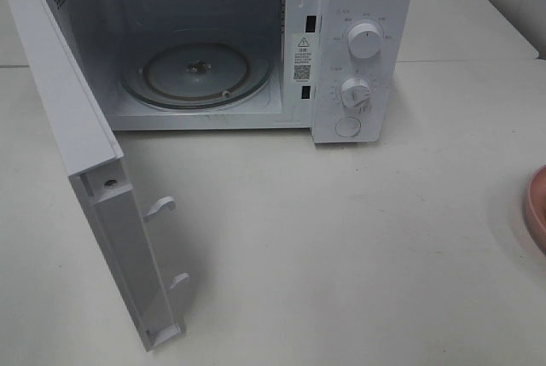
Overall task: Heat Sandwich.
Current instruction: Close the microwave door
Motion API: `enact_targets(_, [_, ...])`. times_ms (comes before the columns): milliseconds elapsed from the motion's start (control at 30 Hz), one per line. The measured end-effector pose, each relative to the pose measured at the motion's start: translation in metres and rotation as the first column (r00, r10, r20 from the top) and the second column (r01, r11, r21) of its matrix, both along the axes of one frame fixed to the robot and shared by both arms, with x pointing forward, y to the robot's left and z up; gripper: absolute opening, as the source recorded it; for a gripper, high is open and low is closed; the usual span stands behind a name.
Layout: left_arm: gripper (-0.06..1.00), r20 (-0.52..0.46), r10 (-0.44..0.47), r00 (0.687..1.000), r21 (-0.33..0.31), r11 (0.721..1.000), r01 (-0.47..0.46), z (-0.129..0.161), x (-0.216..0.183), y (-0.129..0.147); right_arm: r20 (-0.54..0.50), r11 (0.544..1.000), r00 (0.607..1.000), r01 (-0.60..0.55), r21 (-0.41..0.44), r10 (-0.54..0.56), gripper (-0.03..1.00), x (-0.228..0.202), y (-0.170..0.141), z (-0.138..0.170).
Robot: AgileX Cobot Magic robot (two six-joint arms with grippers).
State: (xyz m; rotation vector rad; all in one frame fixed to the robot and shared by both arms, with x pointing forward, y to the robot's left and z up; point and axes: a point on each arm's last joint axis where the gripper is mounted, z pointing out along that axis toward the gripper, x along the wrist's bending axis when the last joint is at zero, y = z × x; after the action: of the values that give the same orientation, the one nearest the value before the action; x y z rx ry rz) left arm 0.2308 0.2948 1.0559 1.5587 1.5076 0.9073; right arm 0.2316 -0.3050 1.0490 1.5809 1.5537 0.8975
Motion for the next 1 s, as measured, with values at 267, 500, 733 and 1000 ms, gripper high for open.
enact_targets(267, [0.99, -0.02, -0.006, 1.0, -0.009, 1.0, 0.005, 0.003, 0.004, -0.001, 0.0, 1.0, 1.0, 0.0, 0.0, 0.0, 0.76, 0.0, 0.0, 0.0])
enact_targets(500, [0.88, -0.083, -0.002, 0.997, -0.018, 1.0, 0.0, 0.021, 0.035, 0.0, 0.0, 1.0, 1.0, 0.0, 0.0, 0.0, 0.76, 0.0, 0.0, 0.0])
enact_targets(733, [0.48, -0.144, 0.007, 0.99, -0.022, 1.0, -0.01, 0.022, 0.07, 0.001, 0.0, 1.0, 1.0, 0.0, 0.0, 0.0, 0.76, 0.0, 0.0, 0.0])
enact_targets(1000, [0.01, -0.09, 0.03, 0.995, -0.022, 0.999, -0.032, 0.018, 0.112, 0.004, 0.0, 1.0, 1.0, 0.0, 0.0, 0.0, 0.76, 0.0, 0.0, 0.0])
